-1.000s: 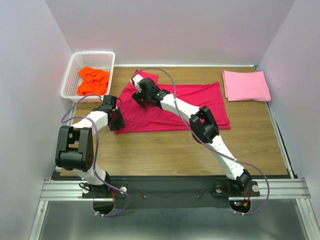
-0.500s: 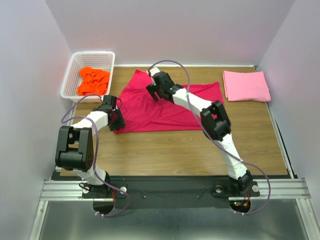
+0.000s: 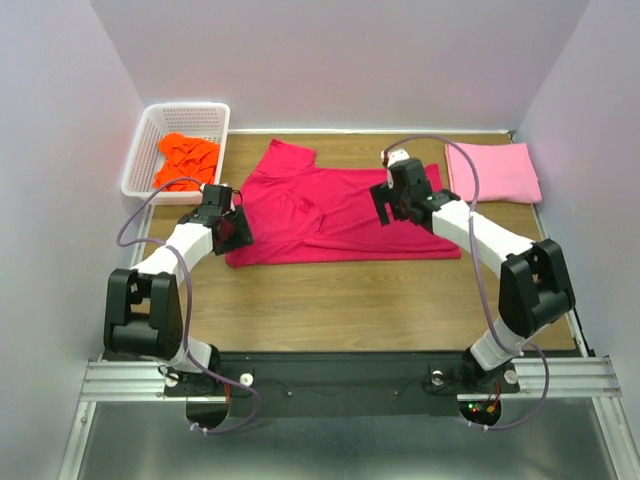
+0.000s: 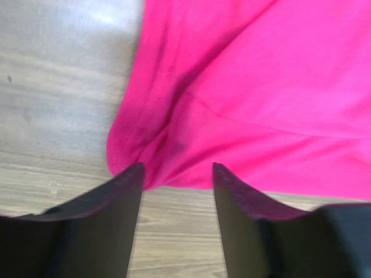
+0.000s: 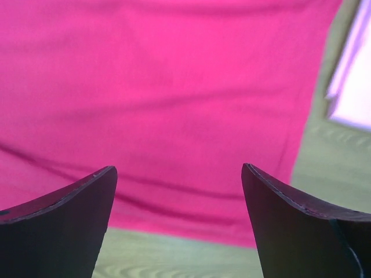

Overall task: Fold and stack the t-shirts
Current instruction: Fold the tshirt

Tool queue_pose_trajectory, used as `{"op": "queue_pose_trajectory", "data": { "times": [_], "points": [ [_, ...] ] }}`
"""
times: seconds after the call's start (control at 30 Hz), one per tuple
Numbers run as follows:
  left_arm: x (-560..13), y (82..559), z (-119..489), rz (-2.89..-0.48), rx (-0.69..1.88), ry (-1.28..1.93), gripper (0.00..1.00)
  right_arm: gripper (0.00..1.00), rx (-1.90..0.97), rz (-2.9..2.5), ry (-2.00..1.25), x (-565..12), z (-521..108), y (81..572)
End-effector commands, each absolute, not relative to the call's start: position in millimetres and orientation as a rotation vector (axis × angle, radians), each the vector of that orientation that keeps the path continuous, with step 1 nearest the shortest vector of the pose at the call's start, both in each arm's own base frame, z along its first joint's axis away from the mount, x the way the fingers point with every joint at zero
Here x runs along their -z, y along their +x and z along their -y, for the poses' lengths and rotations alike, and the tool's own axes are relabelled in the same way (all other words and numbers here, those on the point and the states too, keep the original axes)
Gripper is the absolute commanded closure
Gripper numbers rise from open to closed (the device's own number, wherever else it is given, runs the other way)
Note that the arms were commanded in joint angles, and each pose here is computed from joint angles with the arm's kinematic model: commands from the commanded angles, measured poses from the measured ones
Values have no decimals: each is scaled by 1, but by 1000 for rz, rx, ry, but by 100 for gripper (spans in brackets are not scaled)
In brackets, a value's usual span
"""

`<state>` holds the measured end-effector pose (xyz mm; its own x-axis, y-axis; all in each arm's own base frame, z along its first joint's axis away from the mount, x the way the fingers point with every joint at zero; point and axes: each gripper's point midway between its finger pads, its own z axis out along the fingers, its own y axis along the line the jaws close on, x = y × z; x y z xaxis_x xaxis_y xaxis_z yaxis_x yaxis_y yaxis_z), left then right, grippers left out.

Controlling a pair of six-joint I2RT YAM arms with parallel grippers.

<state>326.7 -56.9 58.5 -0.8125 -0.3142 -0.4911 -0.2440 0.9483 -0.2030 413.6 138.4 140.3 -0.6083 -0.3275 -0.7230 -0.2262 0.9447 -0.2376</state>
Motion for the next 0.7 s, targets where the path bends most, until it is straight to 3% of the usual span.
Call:
{"op": "queue_pose_trajectory", "data": {
  "times": [0.0, 0.17, 0.4, 0.47, 0.67],
  "points": [
    [-111, 352, 72, -2415, 177, -243, 37, 9, 181, -2360, -246, -112, -118, 391],
    [-136, 362, 122, -2322, 164, 19, 35, 16, 183, -2464, 122, -95, -71, 370],
    [-143, 364, 152, -2259, 195, 117, 28, 7, -9, -2467, 650, -82, -40, 347],
    [-143, 363, 145, -2247, 160, 113, 18, 5, -36, -2441, 768, -81, -38, 345],
    [-147, 356, 116, -2199, 7, 87, 5, 4, -89, -2424, 963, -68, -34, 341]
  ]
}}
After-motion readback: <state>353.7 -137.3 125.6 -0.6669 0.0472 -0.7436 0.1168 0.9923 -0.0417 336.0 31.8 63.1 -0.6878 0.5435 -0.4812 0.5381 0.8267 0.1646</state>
